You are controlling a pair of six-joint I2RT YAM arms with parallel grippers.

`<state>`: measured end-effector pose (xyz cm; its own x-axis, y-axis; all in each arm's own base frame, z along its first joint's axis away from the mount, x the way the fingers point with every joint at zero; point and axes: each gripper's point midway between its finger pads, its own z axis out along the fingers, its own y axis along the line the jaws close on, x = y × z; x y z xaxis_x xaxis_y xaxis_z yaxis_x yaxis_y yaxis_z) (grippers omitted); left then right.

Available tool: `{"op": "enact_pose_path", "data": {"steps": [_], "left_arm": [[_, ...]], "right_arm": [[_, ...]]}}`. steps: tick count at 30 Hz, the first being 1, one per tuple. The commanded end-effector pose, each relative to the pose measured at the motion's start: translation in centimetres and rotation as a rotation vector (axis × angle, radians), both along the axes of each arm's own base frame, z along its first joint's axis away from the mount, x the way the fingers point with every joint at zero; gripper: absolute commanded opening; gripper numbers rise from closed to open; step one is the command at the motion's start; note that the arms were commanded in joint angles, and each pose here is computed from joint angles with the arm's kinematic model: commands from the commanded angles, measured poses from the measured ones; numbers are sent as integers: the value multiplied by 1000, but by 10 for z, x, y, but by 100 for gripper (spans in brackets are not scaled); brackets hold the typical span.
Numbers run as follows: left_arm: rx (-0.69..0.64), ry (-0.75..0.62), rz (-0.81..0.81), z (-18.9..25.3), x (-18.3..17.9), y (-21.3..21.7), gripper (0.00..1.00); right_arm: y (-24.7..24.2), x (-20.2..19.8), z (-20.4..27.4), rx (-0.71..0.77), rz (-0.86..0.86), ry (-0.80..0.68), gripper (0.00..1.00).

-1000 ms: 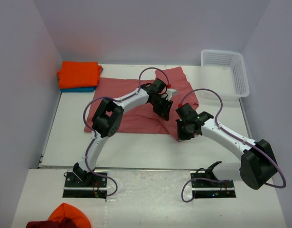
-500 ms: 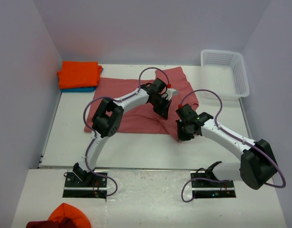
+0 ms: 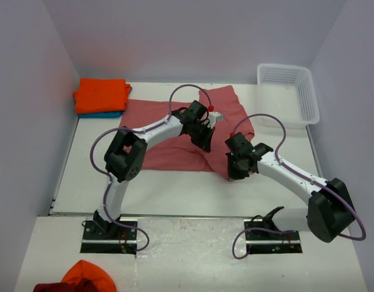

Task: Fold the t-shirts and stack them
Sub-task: Fold the flattened tshirt in 1/3 of the way

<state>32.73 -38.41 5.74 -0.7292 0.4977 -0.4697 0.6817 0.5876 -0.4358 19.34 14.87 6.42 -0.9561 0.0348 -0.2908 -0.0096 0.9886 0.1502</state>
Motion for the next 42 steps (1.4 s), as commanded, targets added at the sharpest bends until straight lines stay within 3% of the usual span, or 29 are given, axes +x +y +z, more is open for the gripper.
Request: {"op": "enact_pose_path", "data": {"steps": [1, 12, 25, 42], "left_arm": [[-93, -146, 46, 57, 11, 4, 0], [-129, -198, 90, 79, 5, 19, 0], [-165, -189, 107, 58, 17, 15, 0], [-244, -212, 195, 38, 67, 13, 0]], "right_arm": [[1, 12, 12, -17, -33, -34, 0], [1, 49, 34, -83, -85, -117, 0], [-5, 119, 63, -146, -110, -189, 0], [-22, 203, 69, -146, -104, -244, 0]]}}
